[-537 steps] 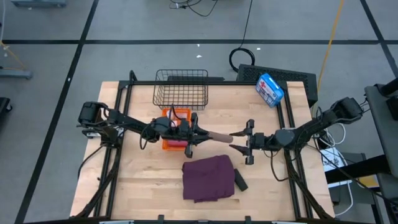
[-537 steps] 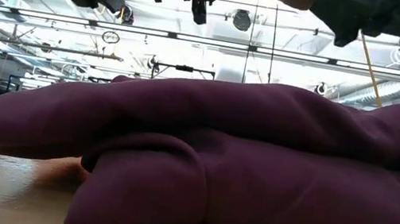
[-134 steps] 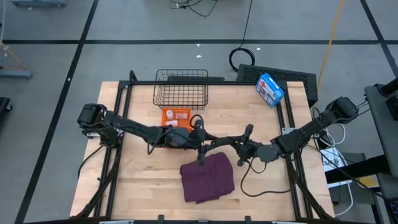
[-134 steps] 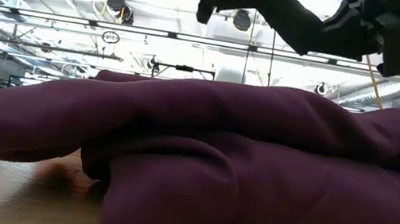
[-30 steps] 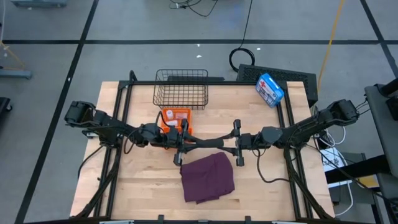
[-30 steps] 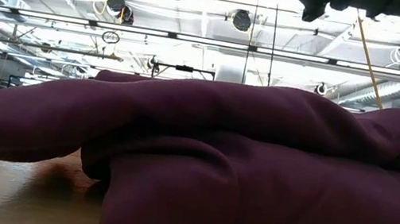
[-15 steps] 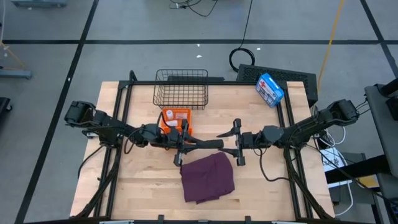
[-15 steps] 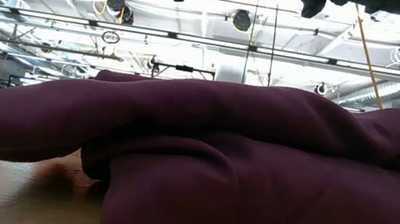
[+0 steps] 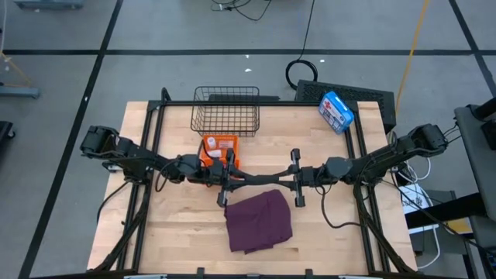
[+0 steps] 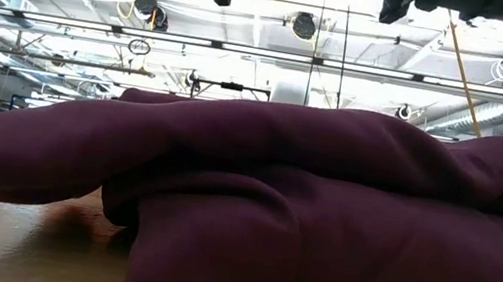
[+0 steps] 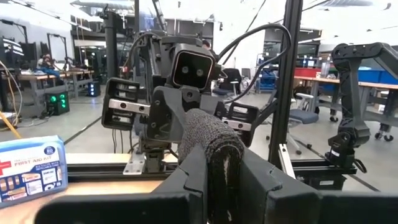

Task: Pick & place medical supplies in basket/bin
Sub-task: Put the black bandage into the bottom orange bin

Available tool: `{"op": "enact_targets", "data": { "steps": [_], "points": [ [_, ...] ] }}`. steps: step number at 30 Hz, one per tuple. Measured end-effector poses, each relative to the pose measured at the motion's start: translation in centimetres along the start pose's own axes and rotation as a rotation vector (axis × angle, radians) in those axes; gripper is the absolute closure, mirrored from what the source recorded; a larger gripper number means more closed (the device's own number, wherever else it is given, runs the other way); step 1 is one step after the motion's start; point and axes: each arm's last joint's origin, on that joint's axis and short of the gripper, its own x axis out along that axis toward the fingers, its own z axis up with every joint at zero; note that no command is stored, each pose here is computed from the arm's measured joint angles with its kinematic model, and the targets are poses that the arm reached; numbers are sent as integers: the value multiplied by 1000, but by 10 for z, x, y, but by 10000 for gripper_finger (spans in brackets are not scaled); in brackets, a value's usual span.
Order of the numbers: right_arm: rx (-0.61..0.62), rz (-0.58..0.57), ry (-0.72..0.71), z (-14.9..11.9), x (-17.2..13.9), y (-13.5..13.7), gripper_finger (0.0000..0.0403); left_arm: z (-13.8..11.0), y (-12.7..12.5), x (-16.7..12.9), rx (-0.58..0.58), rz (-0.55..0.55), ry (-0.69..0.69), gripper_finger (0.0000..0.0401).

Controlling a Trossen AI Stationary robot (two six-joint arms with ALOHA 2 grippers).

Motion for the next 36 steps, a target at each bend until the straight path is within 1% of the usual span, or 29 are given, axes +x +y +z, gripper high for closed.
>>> {"op": "enact_targets", "data": {
  "steps": [4, 7, 10, 13, 15, 18, 20, 22, 24, 26, 28, 31, 32, 36],
  "points": [
    [-6, 3, 21, -2, 0, 0, 370, -1, 0, 0, -59, 14, 10, 348],
    [-6, 7, 50, -4, 0, 1, 370, 1, 0, -2, -107, 28, 52, 319],
    [-11, 9, 78, -7, 0, 1, 370, 9, 1, -4, -137, 43, 154, 290],
    [-19, 12, 101, -9, 0, 1, 370, 24, 0, -5, -171, 67, 282, 272],
    [-21, 15, 111, -11, 0, 2, 370, 38, 0, -6, -196, 106, 375, 264],
    [-23, 16, 118, -11, 0, 2, 370, 60, 0, -3, -209, 154, 484, 257],
    [-24, 18, 127, -12, -1, 2, 370, 73, 0, 0, -207, 163, 554, 256],
    [-27, 21, 146, -14, -1, 2, 370, 92, -1, 8, -207, 157, 597, 254],
    [-25, 22, 154, -15, -1, 2, 370, 103, -1, 15, -185, 162, 699, 248],
    [-20, 21, 154, -15, -1, 2, 370, 111, -2, 27, -142, 168, 784, 231],
    [-19, 21, 154, -15, -1, 2, 370, 113, -1, 40, -99, 185, 880, 207],
    [-18, 21, 153, -15, -1, 2, 370, 113, 1, 64, -71, 170, 971, 164],
    [-18, 21, 153, -15, -1, 2, 370, 109, 2, 71, -67, 156, 1011, 152],
    [-18, 21, 155, -15, -1, 2, 370, 94, 8, 99, -32, 132, 1081, 112]
  ]
}}
